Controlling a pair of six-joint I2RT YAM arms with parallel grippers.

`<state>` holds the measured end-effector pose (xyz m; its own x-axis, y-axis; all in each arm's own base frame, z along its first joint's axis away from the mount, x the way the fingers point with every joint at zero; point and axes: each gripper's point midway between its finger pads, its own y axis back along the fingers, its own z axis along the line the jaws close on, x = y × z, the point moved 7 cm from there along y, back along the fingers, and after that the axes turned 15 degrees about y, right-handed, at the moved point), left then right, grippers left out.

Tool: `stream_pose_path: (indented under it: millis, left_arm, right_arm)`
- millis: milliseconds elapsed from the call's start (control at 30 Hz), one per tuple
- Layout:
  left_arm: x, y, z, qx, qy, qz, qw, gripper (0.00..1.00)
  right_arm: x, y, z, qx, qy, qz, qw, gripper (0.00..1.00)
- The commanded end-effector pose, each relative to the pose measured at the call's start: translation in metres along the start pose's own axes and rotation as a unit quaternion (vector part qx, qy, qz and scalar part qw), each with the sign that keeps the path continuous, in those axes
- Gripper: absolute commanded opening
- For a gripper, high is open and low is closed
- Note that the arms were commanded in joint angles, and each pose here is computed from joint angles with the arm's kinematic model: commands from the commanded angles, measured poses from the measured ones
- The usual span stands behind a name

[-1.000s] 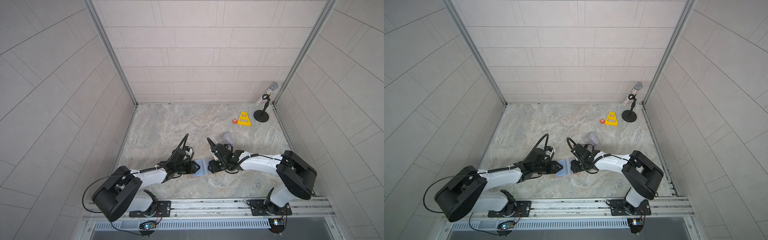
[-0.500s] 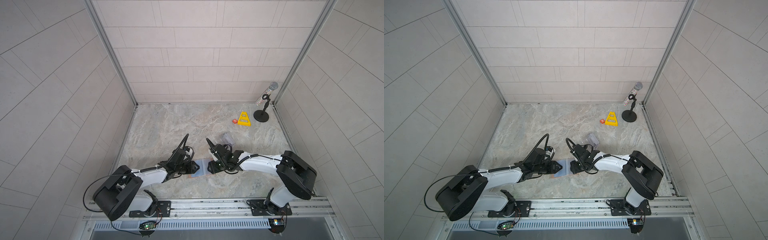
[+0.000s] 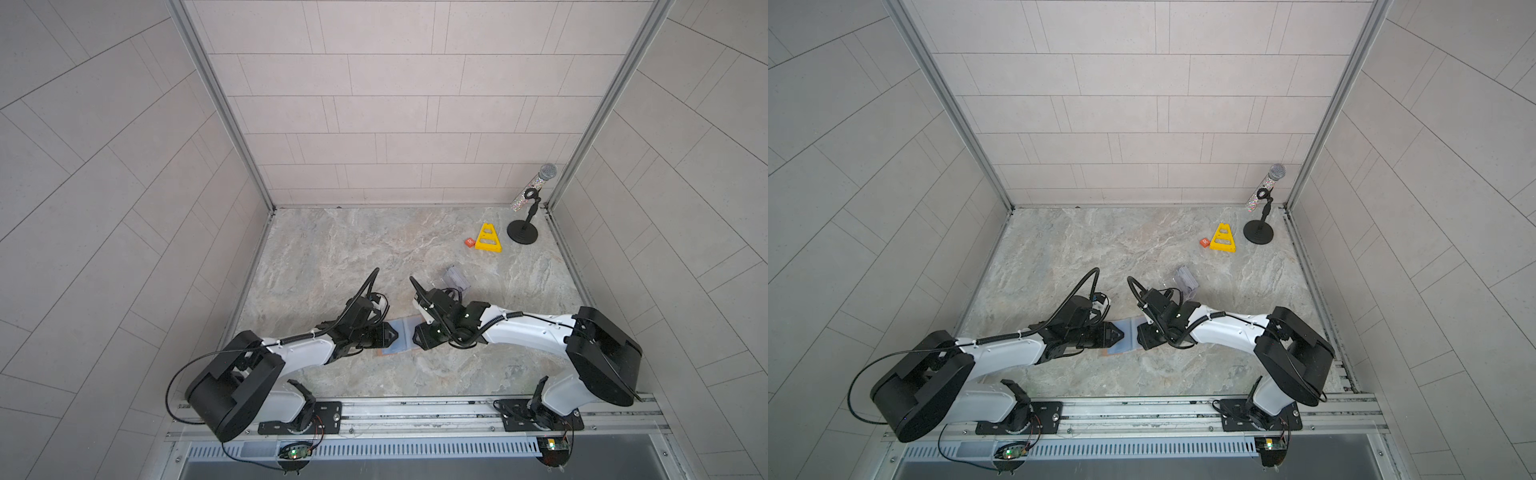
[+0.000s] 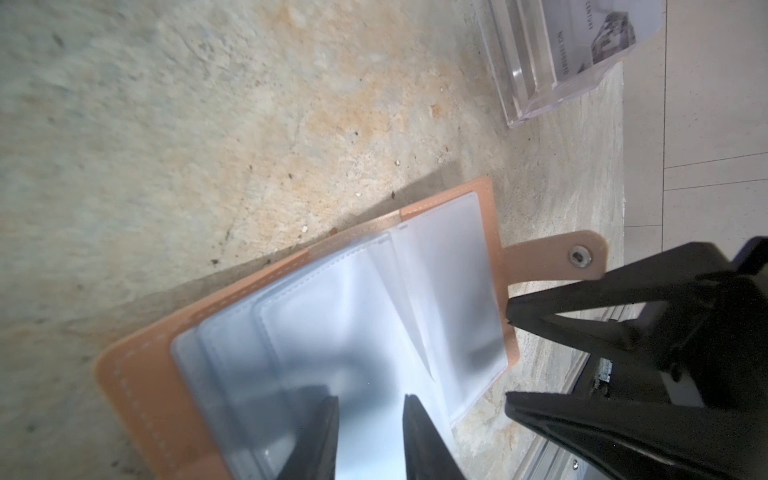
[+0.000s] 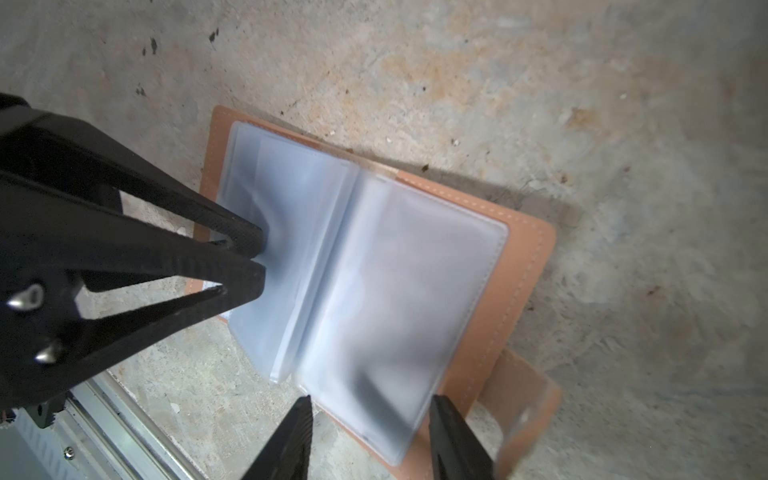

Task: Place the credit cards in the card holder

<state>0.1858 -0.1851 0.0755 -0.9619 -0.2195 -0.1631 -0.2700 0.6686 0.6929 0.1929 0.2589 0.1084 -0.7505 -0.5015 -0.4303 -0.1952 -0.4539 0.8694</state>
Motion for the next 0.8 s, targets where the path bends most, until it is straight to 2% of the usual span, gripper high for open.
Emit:
stream_pose_path:
  millis: [0, 300, 533, 767]
  left_arm:
    - [0.006, 0.0, 0.01, -0.034, 0.001, 0.01, 0.999, 0.33]
    - [0.007, -0.001, 0.012, -0.038, -0.001, 0.013, 0.999, 0.34]
    - [0.008, -0.002, 0.013, -0.04, 0.0, 0.015, 0.999, 0.33]
    - [0.008, -0.003, 0.014, -0.042, 0.0, 0.017, 0.999, 0.33]
  right_arm:
    - [-0.003, -0.003, 0.0, 0.011, -0.007, 0.0, 1.0, 0.48]
    - [0.003, -0.019, -0.006, -0.013, -0.045, 0.001, 0.999, 0.48]
    - [0.005, -0.024, -0.011, -0.078, -0.096, -0.036, 0.992, 0.48]
    - [0.004, -0.033, -0.007, -0.117, -0.104, -0.038, 0.987, 0.48]
